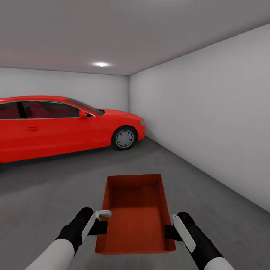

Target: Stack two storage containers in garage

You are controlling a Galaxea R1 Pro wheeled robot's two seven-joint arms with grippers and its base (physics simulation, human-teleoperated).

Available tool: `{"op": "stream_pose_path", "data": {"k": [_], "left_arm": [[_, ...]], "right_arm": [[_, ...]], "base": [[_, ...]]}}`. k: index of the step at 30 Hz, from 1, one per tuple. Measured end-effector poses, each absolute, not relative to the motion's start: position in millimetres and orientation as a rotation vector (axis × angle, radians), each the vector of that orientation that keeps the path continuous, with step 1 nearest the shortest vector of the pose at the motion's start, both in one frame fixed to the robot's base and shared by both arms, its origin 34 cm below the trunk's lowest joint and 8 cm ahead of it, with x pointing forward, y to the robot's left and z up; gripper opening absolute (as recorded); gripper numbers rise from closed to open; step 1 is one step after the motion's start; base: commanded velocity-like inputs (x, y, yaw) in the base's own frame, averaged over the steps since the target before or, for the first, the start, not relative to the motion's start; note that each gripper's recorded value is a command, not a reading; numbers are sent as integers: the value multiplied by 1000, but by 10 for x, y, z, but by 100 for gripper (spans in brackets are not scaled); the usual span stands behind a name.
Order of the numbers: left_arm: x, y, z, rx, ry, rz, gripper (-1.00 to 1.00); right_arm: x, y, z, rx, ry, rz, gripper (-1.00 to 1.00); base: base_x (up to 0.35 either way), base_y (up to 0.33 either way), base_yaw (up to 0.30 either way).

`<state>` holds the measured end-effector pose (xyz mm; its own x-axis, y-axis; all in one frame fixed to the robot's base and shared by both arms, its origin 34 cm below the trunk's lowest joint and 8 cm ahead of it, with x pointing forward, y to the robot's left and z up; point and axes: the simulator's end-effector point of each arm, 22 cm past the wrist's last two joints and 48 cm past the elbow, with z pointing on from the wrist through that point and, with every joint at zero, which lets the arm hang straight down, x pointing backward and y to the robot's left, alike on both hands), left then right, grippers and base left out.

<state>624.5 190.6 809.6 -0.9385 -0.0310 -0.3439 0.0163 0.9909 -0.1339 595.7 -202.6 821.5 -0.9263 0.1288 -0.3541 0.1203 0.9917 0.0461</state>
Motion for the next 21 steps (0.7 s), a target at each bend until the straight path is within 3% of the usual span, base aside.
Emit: {"op": "stream_pose_path", "data": {"k": [11,21], "left_arm": [[6247,1905,8097,-10,2782,-191,-100],[6248,1905,8095,-10,2783,-191,-100]], "right_arm": [[5958,-2027,8214,179,2771,33,-100],[5959,-2027,8213,179,2771,33,-100]], "base": [[299,0,-274],[207,0,-284]]}}
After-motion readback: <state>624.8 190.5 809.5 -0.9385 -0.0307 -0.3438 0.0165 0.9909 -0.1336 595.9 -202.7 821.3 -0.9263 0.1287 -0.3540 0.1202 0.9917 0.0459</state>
